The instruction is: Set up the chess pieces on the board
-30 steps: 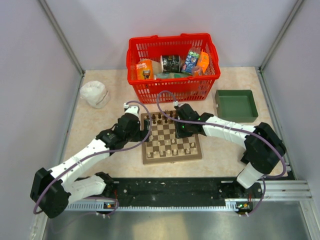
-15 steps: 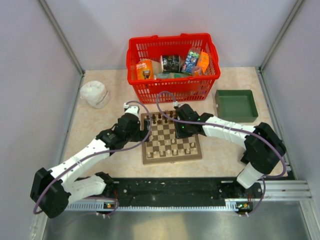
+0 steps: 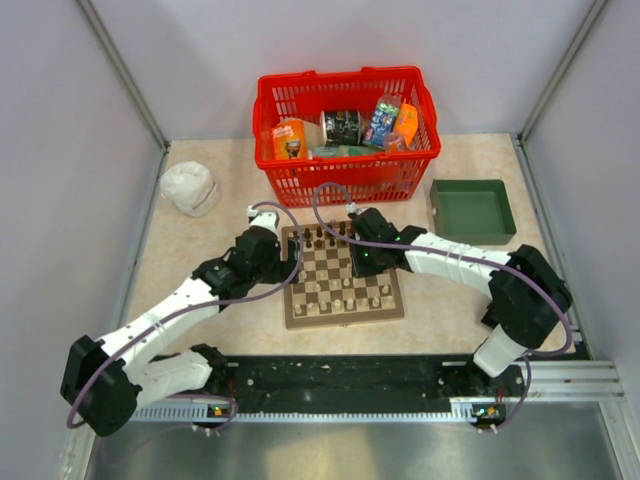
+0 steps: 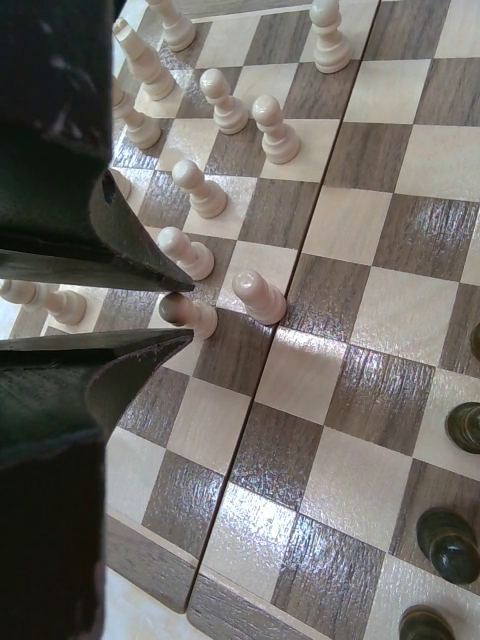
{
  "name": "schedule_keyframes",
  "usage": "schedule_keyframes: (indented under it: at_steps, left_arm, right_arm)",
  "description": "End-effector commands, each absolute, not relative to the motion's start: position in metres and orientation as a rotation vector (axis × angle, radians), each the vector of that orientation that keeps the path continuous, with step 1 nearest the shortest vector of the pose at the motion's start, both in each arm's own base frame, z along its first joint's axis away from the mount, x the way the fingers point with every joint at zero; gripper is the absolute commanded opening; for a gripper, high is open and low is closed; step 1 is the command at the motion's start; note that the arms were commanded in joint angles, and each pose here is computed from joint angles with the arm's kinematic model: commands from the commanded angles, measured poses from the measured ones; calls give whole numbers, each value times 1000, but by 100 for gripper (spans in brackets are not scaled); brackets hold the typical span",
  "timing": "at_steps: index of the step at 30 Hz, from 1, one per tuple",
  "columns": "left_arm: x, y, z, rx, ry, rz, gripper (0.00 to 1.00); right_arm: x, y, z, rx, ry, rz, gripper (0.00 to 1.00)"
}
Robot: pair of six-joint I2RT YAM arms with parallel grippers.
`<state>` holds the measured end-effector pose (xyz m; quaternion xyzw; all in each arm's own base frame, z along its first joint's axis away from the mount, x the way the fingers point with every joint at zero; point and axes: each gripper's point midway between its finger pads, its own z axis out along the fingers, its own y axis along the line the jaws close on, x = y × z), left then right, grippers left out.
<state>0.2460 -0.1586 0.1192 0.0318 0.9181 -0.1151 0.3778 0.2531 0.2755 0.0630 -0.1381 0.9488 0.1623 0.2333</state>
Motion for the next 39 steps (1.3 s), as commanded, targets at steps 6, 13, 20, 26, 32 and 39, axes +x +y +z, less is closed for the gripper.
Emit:
schedule_keyframes:
  at_steps: [6,13,20,26,32,39]
  left_arm:
    - [251,-162,123,78,2322,-313,99]
    - [252,-164,122,82,2325,-325,99]
    - [253,-167,123,85,2323,-335,99]
    - [253,-166,123,84,2323,-331,99]
    - [252,-165,123,84,2326,-328,99]
    - [253,-166,121,88,2330,-325,99]
  right_arm:
    - [252,275,86,-385,2551,465,21]
    - [237,257,91,-346,2556,454,21]
    - [225,246,80,-337,2591,430,21]
    - [232,249,82,-337,2576,418,25]
    - [241,259,97,-334,2527,456,32]
    - [250,273,95,-352,2526,483,32]
